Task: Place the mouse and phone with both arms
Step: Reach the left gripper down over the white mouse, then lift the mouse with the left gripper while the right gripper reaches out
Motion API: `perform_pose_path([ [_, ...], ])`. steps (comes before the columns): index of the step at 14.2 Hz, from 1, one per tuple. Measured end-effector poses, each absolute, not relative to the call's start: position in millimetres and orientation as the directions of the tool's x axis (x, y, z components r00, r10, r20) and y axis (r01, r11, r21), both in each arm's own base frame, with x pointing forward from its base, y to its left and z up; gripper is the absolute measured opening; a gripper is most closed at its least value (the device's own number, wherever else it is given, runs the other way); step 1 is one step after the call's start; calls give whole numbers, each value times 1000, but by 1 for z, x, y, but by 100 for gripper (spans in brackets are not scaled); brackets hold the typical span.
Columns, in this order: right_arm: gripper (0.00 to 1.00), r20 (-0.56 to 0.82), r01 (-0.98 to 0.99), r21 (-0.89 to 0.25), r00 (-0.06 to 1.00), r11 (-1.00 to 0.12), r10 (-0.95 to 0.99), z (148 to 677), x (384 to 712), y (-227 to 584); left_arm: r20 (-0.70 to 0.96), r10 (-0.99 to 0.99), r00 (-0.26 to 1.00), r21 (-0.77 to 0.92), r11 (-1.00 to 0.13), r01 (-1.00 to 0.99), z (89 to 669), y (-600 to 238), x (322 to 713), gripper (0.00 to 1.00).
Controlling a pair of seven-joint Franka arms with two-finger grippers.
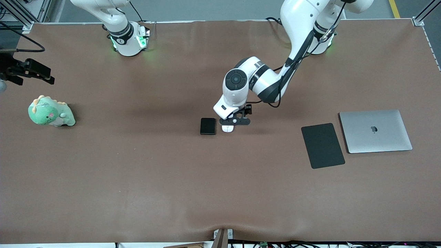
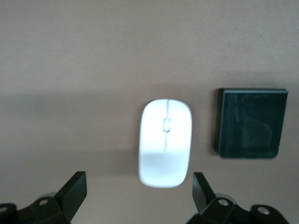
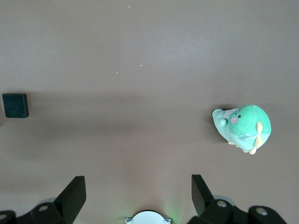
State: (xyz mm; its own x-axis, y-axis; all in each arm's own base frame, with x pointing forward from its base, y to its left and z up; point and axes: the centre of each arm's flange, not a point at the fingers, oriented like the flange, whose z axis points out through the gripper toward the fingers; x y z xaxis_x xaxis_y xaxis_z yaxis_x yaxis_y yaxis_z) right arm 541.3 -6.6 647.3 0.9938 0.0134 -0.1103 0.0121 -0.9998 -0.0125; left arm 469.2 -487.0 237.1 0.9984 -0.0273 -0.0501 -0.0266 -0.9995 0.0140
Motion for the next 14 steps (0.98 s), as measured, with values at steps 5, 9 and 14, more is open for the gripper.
perform_pose_path([
  [5, 100, -145, 12, -13, 989, -1000, 13, 624, 555, -7, -46, -19, 999, 27, -999, -17, 198, -500, 457, 100],
  [9, 100, -167, 11, -13, 986, -1000, 13, 608, 564, -6, -51, -24, 998, 24, -999, -22, 191, -502, 454, 95],
  [14, 100, -185, 19, -16, 983, -1000, 21, 584, 579, -2, -46, -29, 998, 28, -999, -28, 174, -503, 451, 93],
])
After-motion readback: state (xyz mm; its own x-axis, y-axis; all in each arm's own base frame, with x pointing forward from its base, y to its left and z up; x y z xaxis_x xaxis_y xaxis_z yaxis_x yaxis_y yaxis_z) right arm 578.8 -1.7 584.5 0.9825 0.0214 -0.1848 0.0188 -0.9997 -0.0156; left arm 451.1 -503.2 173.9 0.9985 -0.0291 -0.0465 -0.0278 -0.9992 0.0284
